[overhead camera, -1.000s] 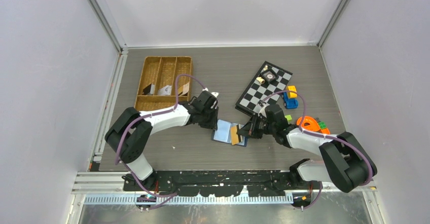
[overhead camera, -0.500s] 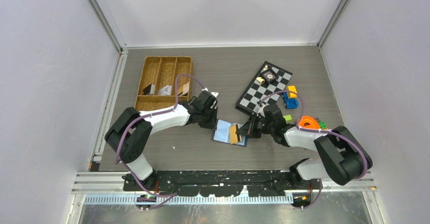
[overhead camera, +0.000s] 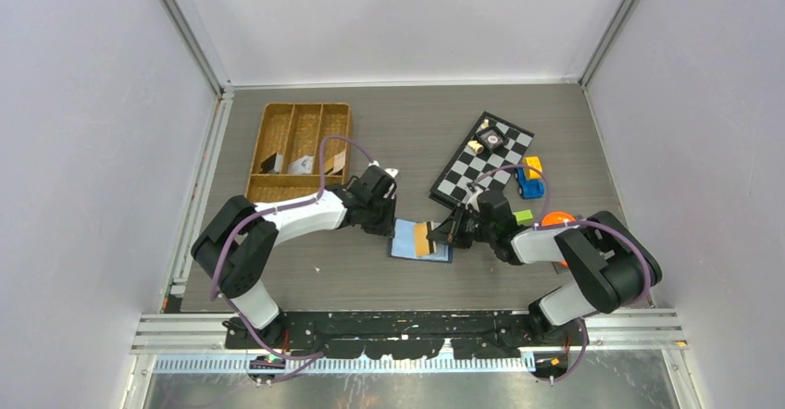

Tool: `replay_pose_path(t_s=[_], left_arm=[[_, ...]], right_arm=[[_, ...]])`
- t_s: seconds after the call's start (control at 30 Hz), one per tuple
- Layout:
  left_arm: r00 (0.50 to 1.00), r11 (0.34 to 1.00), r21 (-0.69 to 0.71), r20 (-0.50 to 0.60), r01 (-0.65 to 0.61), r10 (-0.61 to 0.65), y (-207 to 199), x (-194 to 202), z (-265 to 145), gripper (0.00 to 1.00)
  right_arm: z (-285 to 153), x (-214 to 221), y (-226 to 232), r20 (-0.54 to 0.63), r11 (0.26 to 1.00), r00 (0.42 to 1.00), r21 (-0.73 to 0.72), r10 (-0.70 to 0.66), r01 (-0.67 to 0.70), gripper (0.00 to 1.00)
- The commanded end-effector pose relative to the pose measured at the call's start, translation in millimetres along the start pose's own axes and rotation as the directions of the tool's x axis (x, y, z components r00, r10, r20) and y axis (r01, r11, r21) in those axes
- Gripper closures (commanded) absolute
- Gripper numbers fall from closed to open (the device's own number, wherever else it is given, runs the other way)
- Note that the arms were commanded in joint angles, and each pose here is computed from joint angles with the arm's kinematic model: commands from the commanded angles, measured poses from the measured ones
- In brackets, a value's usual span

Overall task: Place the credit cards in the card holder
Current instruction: Insert the credit card into the card holder.

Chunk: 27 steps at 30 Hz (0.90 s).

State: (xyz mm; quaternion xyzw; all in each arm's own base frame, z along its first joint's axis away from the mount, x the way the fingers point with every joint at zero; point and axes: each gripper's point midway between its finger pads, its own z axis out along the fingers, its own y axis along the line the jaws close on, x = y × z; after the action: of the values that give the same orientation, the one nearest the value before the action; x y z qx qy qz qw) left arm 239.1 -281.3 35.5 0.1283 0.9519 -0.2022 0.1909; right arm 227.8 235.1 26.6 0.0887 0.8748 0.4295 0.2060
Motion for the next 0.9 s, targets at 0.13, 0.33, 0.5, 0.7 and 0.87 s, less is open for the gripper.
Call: replay_pose_path(t_s=[0.13,0.33,0.5,0.7,0.87], left_arm=[[1.000,1.000,0.008,-0.015,0.000,0.000,0,3,1,0.90],[1.000,1.000,0.010,-0.014,0.000,0.000,-1,1,0,0.91],[1.000,1.000,0.007,-0.015,-0.002,0.002,-1,1,0,0.92],[1.000,1.000,0.009,-0.018,-0.001,0.001,-2,2,0,0.96],[1.000,1.000,0.012,-0.013,0.000,0.001,-2,0,-1,1.00]], right_arm=[[14,-8,-19,0.060,0.999,0.998,0.048,0.003,-0.006,1.00],[18,-4,-24,0.054,0.999,0.998,0.042,0.030,-0.033,1.00],[19,2,-27,0.039,0.998,0.998,0.050,0.047,-0.049,1.00],[15,8,-30,0.033,0.995,0.998,0.086,0.055,-0.058,0.89],[8,9,-32,0.028,0.988,0.999,0.148,0.028,-0.031,0.80]])
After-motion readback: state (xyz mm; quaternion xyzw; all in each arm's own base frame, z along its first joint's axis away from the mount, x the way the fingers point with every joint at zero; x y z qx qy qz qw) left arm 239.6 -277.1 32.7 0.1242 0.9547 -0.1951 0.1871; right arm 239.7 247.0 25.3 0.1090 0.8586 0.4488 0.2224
